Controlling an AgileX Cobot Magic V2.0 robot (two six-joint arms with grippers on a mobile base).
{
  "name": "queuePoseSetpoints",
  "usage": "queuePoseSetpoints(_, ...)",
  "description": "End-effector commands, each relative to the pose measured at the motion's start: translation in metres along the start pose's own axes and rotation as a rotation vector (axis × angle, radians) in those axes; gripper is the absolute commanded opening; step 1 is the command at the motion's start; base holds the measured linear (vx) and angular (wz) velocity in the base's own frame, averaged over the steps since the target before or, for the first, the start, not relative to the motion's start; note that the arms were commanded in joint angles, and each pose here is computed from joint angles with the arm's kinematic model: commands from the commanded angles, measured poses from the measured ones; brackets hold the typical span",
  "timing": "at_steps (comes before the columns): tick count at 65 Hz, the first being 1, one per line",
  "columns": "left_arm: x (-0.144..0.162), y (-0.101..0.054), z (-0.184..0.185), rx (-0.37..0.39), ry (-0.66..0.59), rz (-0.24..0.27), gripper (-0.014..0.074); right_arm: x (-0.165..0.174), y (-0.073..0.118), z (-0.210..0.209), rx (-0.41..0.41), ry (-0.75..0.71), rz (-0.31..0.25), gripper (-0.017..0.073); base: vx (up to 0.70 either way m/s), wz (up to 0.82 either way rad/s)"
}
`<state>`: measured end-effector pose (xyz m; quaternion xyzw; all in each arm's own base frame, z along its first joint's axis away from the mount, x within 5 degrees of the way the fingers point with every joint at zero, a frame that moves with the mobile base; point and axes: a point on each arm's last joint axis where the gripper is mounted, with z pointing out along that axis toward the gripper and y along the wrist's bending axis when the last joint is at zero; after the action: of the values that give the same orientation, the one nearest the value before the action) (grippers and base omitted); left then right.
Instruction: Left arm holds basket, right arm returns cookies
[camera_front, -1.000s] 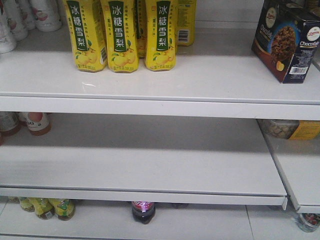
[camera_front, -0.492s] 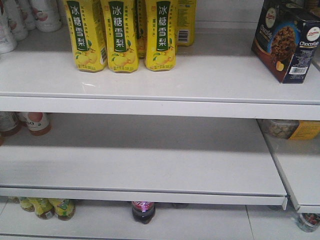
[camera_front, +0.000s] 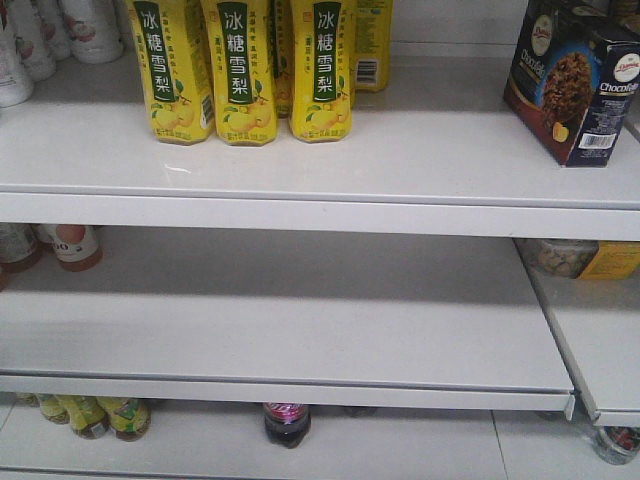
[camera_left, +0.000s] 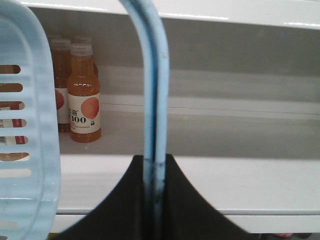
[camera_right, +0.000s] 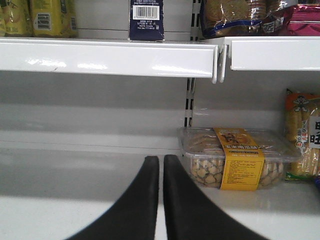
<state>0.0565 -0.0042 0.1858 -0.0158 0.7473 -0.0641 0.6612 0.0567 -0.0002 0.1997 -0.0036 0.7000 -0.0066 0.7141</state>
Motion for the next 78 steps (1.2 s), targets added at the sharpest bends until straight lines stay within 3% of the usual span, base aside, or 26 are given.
queuePoseSetpoints(1, -0.021, -0.0025, -0.0046, 0.017, -0.158, 0.024, -0.0003, -0.0018, -0.0004, -0.0006, 0.007, -0.076, -0.008, -0.001, 0.0, 0.0)
queuePoseSetpoints(78, -0.021, -0.0025, -0.0046, 0.017, -0.158, 0.024, -0.0003, -0.0018, -0.0004, -0.0006, 0.007, -0.076, -0.008, -0.001, 0.0, 0.0)
